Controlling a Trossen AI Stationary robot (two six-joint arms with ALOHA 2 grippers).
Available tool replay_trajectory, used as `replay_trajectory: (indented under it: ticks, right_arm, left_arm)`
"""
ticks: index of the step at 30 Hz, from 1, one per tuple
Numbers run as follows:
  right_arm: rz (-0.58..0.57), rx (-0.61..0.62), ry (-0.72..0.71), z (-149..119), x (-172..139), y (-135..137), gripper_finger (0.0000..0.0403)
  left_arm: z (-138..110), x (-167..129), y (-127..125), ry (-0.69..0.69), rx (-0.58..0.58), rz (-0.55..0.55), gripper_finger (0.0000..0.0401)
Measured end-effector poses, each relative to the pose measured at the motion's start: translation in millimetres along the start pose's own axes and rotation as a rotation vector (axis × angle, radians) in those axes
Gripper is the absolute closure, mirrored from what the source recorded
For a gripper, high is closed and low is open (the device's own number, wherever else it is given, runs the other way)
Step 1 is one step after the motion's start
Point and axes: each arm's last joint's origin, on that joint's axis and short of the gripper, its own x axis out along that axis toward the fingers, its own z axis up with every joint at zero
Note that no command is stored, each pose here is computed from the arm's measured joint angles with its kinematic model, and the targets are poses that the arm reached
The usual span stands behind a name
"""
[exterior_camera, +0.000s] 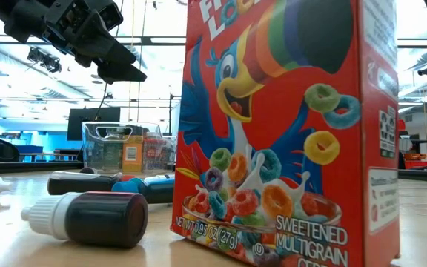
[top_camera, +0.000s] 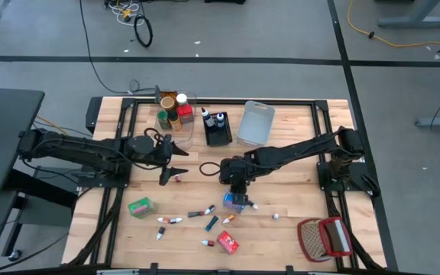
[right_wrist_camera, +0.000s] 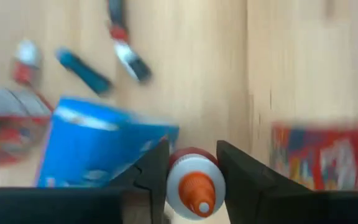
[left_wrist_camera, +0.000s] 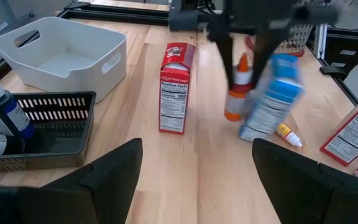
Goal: Pick & Place Kitchen Items
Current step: Put the orange food coloring bottle into the black bin
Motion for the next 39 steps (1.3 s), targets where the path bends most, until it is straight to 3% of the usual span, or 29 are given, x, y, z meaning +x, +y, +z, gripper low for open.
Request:
replay_trajectory:
  ticks: [7,16,21,27,39]
  right_arm:
    - [-0.155,-0.191,-0.157,35,-34,-7,0.0282]
    - [-0.437,-0.351,-0.278,61,-58,-59,0.0279]
    - [-0.476,-0.242,-0.294,59,-66,-108,0.0279]
    - [-0.359,-0.068,-0.288,36,-55,-164,0.0279]
    - [-0.324,-0.017,-0.329,-8,-22,-212,0.0278]
  left_arm:
    - [0,0,0,-0.001,0.021,0.003,0.0090]
    - [1,0,0,-0.011,0.046,0.003,0.0090]
    - [1,0,0,-0.013,0.047,0.002,0.0090]
    - [2,0,0,-0.025,0.046,0.002,0.0090]
    - [4,0,0,-0.040,0.046,0.001,0.0090]
